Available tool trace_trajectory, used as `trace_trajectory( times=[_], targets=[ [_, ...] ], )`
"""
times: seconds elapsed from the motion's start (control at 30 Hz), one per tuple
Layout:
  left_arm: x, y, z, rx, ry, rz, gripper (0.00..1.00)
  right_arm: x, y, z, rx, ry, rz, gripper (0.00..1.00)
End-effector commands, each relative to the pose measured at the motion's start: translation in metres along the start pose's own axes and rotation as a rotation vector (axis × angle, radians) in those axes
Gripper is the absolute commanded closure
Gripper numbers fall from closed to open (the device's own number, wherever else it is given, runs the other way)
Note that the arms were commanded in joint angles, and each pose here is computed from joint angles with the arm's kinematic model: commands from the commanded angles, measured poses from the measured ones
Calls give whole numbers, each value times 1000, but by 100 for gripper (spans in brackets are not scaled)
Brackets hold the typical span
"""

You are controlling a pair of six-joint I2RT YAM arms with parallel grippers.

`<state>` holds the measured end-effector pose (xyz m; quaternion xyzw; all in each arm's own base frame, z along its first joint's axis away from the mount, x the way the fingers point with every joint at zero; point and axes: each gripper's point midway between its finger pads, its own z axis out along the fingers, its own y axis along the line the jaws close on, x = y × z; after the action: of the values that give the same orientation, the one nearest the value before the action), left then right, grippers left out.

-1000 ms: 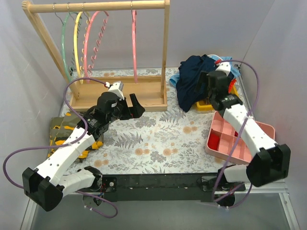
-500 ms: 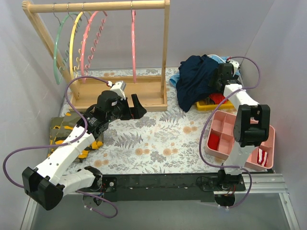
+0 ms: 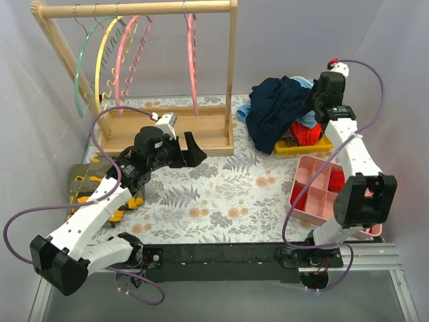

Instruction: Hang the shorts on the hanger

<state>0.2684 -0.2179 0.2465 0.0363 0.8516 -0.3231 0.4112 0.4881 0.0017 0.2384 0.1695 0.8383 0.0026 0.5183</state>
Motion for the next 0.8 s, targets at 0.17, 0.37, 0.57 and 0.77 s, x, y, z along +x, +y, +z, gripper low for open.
trace_trajectory(
  times=[0.17, 0.37, 0.57, 0.77],
  targets=[
    [-16, -39, -10, 204, -66, 47, 2, -152, 74, -147, -389, -394, 102, 99],
    [-17, -78, -11, 335, -103, 66, 2, -183, 109, -229, -503, -534, 119, 99],
    [-7, -117, 2, 359, -136, 73, 2, -173, 134, -288, -532, -583, 146, 99],
    [12, -152, 29, 267, -189, 43, 9, -145, 155, -321, -547, -578, 176, 99]
  ],
)
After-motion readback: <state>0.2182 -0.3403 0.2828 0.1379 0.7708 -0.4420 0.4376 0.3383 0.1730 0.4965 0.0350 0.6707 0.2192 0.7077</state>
